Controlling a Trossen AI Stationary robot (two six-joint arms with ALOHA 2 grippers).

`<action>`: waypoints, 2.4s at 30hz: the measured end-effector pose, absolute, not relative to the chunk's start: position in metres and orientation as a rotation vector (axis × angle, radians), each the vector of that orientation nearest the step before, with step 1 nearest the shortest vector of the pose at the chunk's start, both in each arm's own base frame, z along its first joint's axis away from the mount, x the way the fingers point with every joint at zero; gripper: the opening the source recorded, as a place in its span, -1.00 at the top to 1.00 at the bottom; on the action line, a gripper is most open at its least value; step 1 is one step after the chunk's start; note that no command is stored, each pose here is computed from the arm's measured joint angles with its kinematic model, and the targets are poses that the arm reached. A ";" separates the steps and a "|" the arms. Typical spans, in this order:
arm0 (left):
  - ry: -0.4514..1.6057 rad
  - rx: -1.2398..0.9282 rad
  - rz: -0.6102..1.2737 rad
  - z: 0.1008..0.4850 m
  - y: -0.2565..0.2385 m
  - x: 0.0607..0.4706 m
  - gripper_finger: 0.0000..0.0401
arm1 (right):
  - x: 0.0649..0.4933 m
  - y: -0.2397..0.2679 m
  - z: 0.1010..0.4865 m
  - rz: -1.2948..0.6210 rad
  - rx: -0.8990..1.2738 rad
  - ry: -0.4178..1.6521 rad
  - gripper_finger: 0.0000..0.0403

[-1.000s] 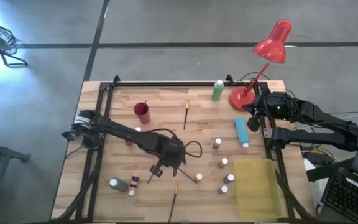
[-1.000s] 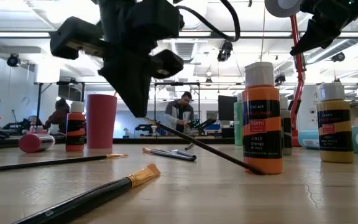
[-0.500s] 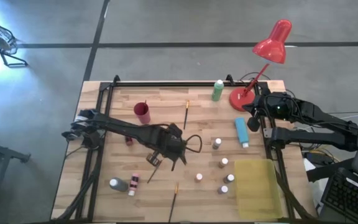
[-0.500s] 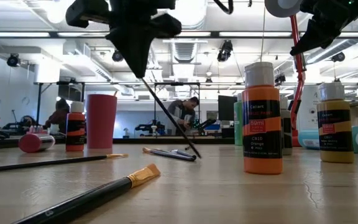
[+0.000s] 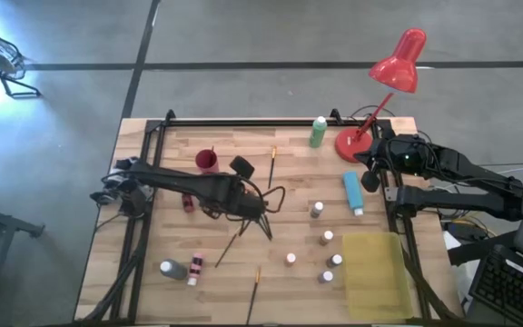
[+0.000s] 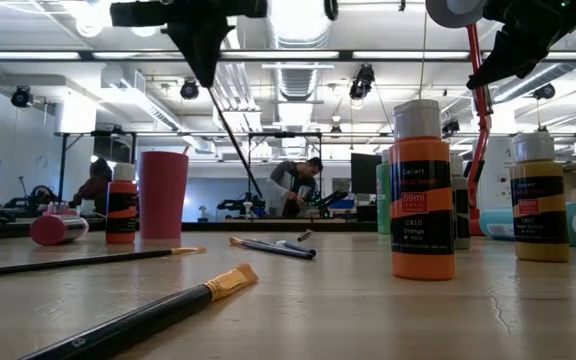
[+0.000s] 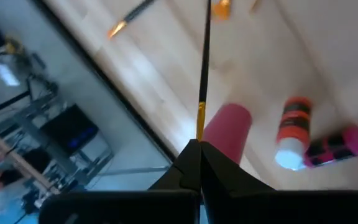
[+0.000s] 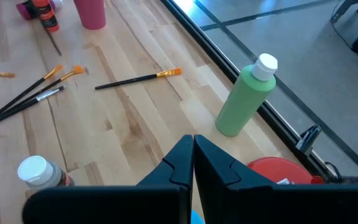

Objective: Pick & Place Paint Supplies
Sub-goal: Put the black paint brush into the pink cup

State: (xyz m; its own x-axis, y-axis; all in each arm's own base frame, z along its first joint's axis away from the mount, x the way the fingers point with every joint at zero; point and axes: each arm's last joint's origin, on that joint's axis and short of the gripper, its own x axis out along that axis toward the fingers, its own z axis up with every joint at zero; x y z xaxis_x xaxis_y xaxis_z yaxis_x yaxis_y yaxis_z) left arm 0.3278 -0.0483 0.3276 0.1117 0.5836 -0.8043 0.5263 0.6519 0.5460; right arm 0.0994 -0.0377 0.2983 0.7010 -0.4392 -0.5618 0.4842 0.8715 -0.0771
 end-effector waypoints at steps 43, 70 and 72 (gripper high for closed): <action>1.442 0.595 0.378 0.381 0.043 0.180 1.00 | 0.099 -0.038 0.298 -0.515 0.079 0.605 0.96; 1.496 0.583 0.290 0.364 0.044 0.167 1.00 | 0.099 -0.038 0.298 -0.514 0.077 0.605 0.96; 1.532 0.592 0.271 0.358 0.045 0.173 1.00 | 0.099 -0.038 0.298 -0.514 0.078 0.605 0.96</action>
State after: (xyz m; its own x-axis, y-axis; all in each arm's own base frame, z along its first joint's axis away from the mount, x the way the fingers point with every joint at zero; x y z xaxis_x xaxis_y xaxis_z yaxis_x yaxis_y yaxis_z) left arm 0.1730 0.0447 0.3578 0.0450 0.5199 -0.8531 0.1955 0.8328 0.5178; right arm 0.0994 -0.0377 0.2983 0.7009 -0.4392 -0.5620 0.4838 0.8717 -0.0777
